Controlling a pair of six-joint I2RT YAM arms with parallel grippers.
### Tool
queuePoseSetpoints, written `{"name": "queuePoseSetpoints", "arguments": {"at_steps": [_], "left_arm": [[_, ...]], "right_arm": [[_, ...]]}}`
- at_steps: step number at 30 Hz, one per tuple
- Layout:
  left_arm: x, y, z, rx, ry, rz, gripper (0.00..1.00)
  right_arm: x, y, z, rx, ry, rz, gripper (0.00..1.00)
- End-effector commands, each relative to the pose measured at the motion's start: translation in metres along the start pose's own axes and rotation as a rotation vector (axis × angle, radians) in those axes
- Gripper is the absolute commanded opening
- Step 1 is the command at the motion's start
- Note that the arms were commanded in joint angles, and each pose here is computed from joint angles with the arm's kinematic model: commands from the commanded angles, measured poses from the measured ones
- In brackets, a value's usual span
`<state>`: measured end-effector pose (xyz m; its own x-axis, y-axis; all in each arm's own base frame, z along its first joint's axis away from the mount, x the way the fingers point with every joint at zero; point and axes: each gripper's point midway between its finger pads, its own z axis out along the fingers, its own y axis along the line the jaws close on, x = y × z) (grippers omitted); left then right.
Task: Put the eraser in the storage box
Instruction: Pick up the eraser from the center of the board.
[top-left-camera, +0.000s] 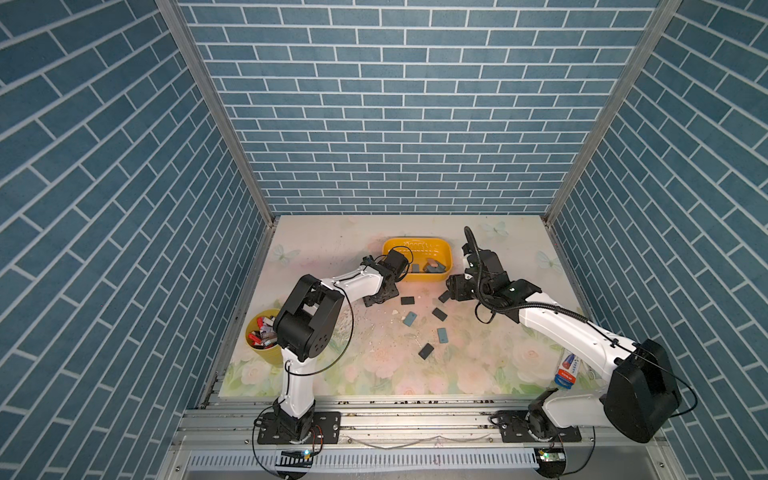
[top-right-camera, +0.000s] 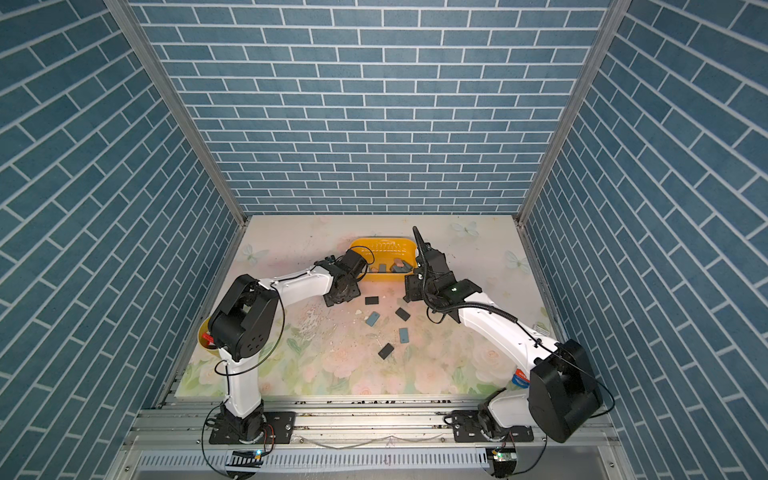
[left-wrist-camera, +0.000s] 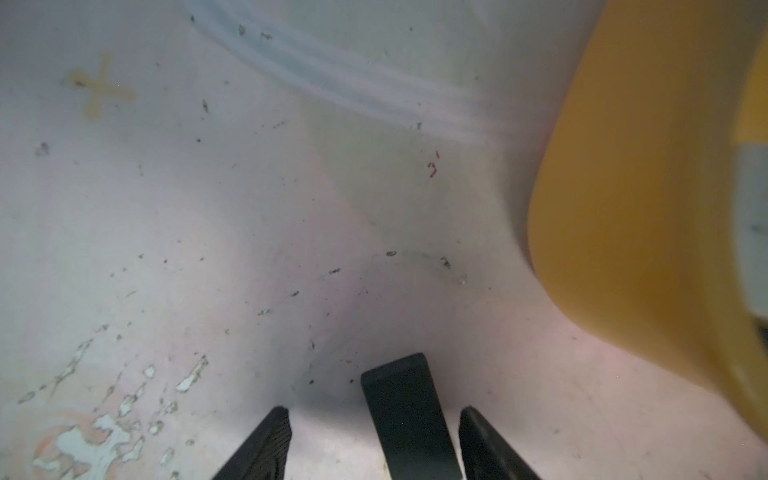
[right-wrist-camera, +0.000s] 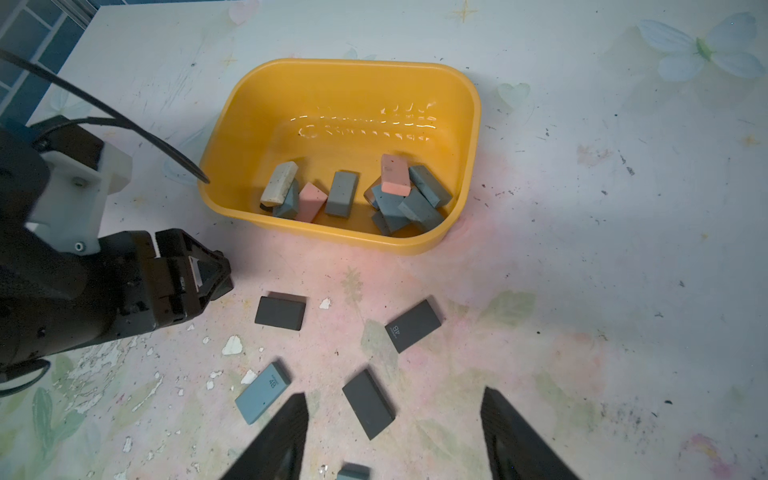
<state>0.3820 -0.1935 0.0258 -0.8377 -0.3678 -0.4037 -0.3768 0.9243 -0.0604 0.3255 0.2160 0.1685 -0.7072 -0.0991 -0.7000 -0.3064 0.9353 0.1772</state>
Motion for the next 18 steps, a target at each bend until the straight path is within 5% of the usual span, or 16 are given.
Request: {"name": "queuePoseSetpoints", "arguments": {"at_steps": [1,18], "left_arm": [[0.006,-0.004,0.005,-0.005,0.021,0.007,0.63],[0.021,0.009,0.012,-0.036,0.036,0.053,0.35]], "right_arm": [[-0.005,0.001,-0.006,0.004,-0.032,0.026,0.68],[0.017,-0.019,0.011,0.155,0.137,0.047,0.68]]}}
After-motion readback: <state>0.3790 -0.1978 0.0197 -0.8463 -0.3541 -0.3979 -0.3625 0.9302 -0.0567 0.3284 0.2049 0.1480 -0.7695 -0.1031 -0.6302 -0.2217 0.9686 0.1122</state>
